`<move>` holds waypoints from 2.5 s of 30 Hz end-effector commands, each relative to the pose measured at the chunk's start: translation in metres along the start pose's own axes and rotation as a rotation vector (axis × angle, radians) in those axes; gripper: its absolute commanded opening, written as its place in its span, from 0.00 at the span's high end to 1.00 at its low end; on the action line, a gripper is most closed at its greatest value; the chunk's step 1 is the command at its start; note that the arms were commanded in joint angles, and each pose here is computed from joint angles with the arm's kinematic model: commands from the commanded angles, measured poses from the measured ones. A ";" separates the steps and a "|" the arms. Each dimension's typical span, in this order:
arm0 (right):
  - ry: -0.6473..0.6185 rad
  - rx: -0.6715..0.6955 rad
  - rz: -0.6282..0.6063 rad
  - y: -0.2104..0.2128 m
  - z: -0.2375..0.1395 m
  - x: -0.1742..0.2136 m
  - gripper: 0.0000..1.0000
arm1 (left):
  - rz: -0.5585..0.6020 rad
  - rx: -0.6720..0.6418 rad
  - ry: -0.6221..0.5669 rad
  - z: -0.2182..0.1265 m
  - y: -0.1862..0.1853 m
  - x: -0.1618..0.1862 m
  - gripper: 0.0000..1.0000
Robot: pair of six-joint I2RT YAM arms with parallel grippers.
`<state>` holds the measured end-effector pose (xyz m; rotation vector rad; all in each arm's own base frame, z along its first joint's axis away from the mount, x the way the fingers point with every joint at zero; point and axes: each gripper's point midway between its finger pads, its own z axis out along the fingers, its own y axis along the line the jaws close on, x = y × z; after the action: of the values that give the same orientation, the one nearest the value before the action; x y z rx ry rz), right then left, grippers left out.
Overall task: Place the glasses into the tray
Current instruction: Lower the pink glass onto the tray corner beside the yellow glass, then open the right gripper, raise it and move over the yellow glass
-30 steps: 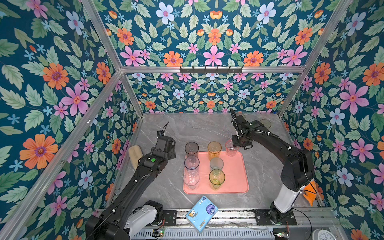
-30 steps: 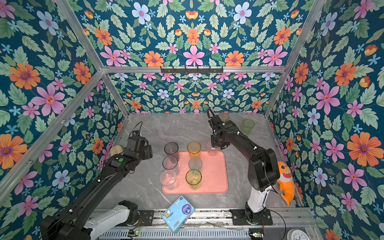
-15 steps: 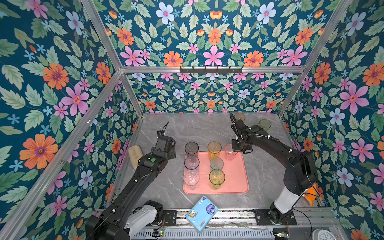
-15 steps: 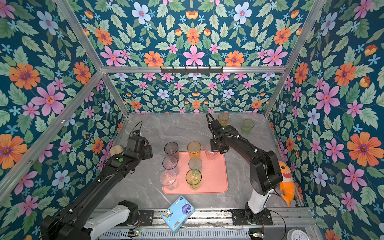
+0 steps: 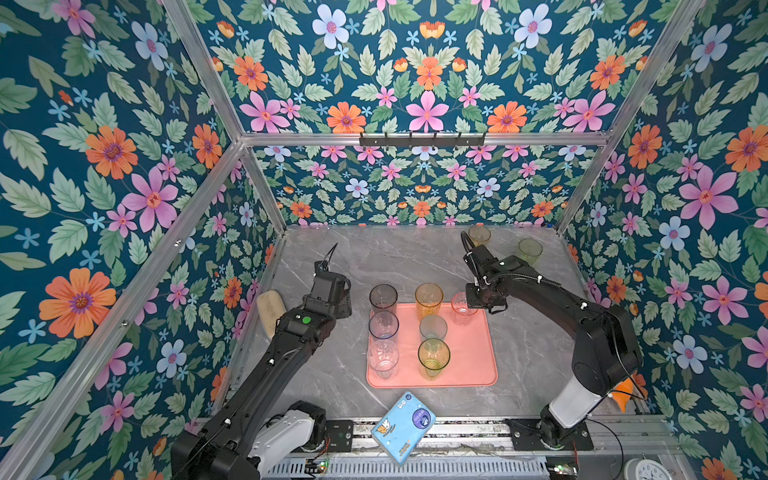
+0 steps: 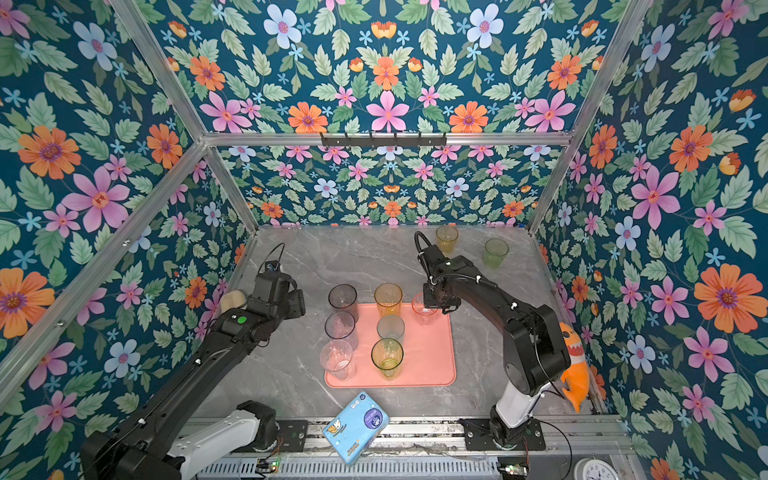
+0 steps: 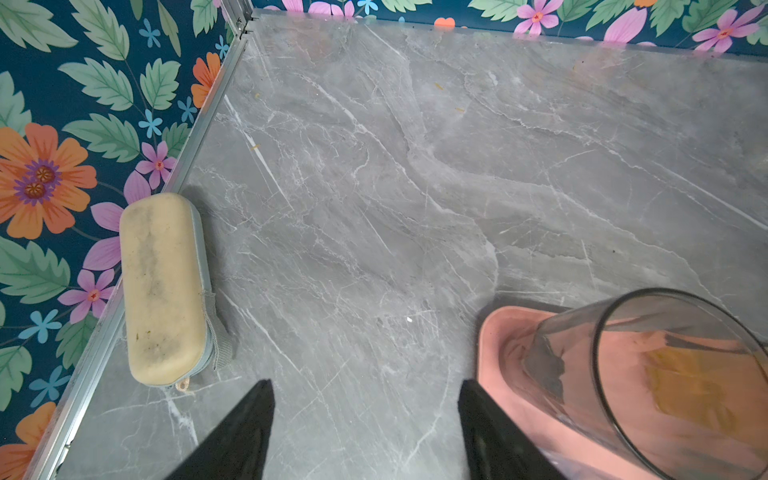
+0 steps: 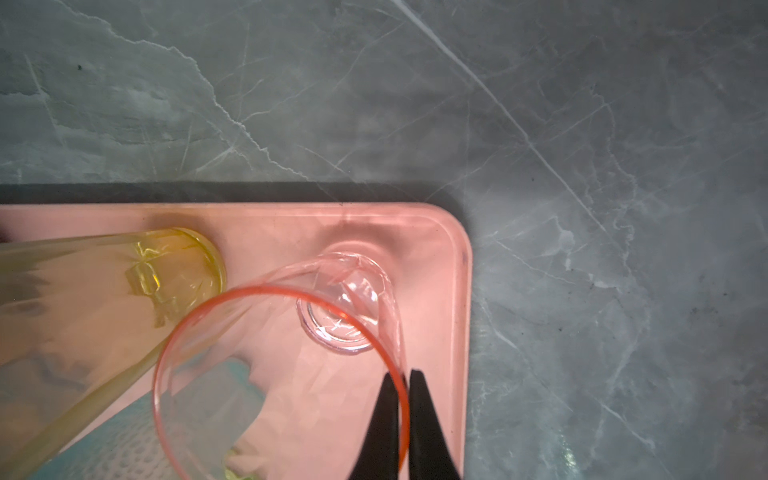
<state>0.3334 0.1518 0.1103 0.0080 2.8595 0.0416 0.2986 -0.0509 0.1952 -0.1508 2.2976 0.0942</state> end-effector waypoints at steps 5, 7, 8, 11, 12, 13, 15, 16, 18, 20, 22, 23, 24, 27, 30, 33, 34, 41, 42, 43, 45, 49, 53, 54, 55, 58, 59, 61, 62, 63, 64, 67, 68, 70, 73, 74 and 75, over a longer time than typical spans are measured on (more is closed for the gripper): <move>-0.036 0.005 0.029 -0.001 0.000 -0.005 1.00 | -0.010 0.009 -0.016 0.000 -0.002 -0.004 0.27; -0.034 0.009 0.034 -0.002 0.001 -0.005 1.00 | -0.010 0.010 -0.015 0.000 -0.002 -0.004 0.27; -0.032 0.010 0.035 -0.002 0.003 -0.004 1.00 | -0.010 0.011 -0.014 0.000 -0.002 -0.004 0.27; -0.028 0.013 0.036 -0.003 0.004 -0.003 1.00 | -0.010 0.011 -0.013 0.000 -0.002 -0.003 0.27; -0.026 0.018 0.037 -0.004 0.006 -0.003 1.00 | -0.011 0.010 -0.012 0.000 -0.002 -0.003 0.27; -0.027 0.020 0.036 -0.004 0.006 -0.002 1.00 | -0.011 0.011 -0.014 0.000 -0.002 -0.004 0.27; -0.028 0.026 0.036 -0.005 0.006 -0.002 1.00 | -0.012 0.011 -0.013 0.000 -0.002 -0.003 0.27; -0.029 0.026 0.036 -0.005 0.006 -0.003 1.00 | -0.011 0.011 -0.014 0.000 -0.002 -0.004 0.27; -0.029 0.040 0.035 -0.007 0.008 -0.003 1.00 | -0.012 0.013 -0.013 0.000 -0.002 -0.003 0.27; -0.026 0.048 0.037 -0.008 0.009 -0.003 1.00 | -0.012 0.015 -0.013 0.000 -0.003 -0.003 0.27; -0.023 0.051 0.038 -0.008 0.011 -0.003 1.00 | -0.011 0.013 -0.012 0.000 -0.002 -0.003 0.27; -0.025 0.051 0.038 -0.008 0.011 -0.003 1.00 | -0.012 0.013 -0.013 0.000 -0.002 -0.003 0.27; -0.027 0.051 0.040 -0.008 0.011 -0.003 1.00 | -0.012 0.014 -0.015 0.000 -0.002 -0.004 0.27; -0.033 0.050 0.043 -0.008 0.010 -0.004 1.00 | -0.011 0.016 -0.013 0.000 -0.003 -0.003 0.27; -0.043 0.056 0.042 -0.009 0.010 -0.006 0.98 | -0.014 0.018 -0.014 0.000 -0.003 -0.003 0.27; -0.048 0.061 0.041 -0.010 0.007 -0.008 0.93 | -0.015 0.019 -0.015 -0.001 -0.003 -0.004 0.27; -0.046 0.063 0.041 -0.010 0.007 -0.007 0.91 | -0.014 0.019 -0.014 -0.001 -0.003 -0.003 0.27; -0.044 0.024 0.046 -0.003 0.003 -0.009 0.72 | -0.015 0.021 -0.013 -0.001 -0.003 -0.003 0.27; -0.040 0.024 0.046 -0.003 0.003 -0.009 0.71 | -0.015 0.020 -0.014 -0.001 -0.003 -0.003 0.27; -0.040 0.025 0.046 -0.003 0.001 -0.009 0.71 | -0.014 0.019 -0.012 -0.001 -0.003 -0.003 0.27; -0.047 0.020 0.044 -0.002 -0.004 -0.011 0.70 | -0.013 0.017 -0.013 -0.001 -0.002 -0.003 0.27; -0.085 0.010 0.036 -0.001 -0.019 -0.021 0.69 | -0.012 0.016 -0.014 -0.001 -0.002 -0.003 0.27; -0.162 0.014 0.031 -0.006 -0.043 -0.038 0.67 | -0.012 0.011 -0.016 -0.001 -0.001 -0.003 0.27; -0.177 0.011 0.035 -0.007 -0.048 -0.043 0.67 | -0.011 0.010 -0.015 -0.001 -0.001 -0.003 0.27; -0.190 0.007 0.042 -0.008 -0.052 -0.047 0.67 | -0.011 0.007 -0.015 -0.001 0.000 -0.003 0.27; -0.229 -0.014 0.062 -0.012 -0.062 -0.063 0.67 | -0.012 0.006 -0.015 -0.002 0.000 -0.002 0.27; -0.238 -0.023 0.068 -0.013 -0.065 -0.068 0.67 | -0.015 0.006 -0.017 -0.002 0.000 -0.003 0.27; -0.263 -0.044 0.080 -0.016 -0.073 -0.080 0.67 | -0.013 0.003 -0.017 -0.002 0.001 -0.003 0.27; -0.270 -0.047 0.089 -0.019 -0.075 -0.084 0.67 | -0.012 0.001 -0.015 -0.002 0.002 -0.002 0.27; -0.281 -0.053 0.095 -0.021 -0.078 -0.090 0.67 | -0.013 -0.001 -0.016 -0.002 0.002 -0.001 0.27; -0.291 -0.059 0.105 -0.024 -0.081 -0.095 0.67 | -0.014 -0.002 -0.018 -0.003 0.002 -0.002 0.27; -0.327 -0.075 0.130 -0.032 -0.089 -0.108 0.67 | -0.018 -0.005 -0.020 -0.003 0.003 -0.002 0.27; -0.344 -0.078 0.137 -0.035 -0.093 -0.114 0.67 | -0.019 -0.005 -0.020 -0.002 0.003 -0.002 0.27; -0.333 -0.071 0.143 -0.038 -0.082 -0.123 0.67 | -0.019 -0.006 -0.017 -0.001 0.003 -0.001 0.27; -0.346 -0.069 0.155 -0.044 -0.081 -0.136 0.67 | -0.015 -0.008 -0.013 0.000 0.002 -0.001 0.27; -0.349 -0.067 0.158 -0.045 -0.079 -0.141 0.66 | -0.014 -0.009 -0.010 0.001 0.002 -0.001 0.27; -0.355 -0.064 0.161 -0.047 -0.078 -0.147 0.67 | -0.013 -0.012 -0.011 0.001 0.002 -0.001 0.27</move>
<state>0.4405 0.1022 0.2190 0.2258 2.5235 0.1406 0.2970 -0.0496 0.1929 -0.1565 2.2998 0.0978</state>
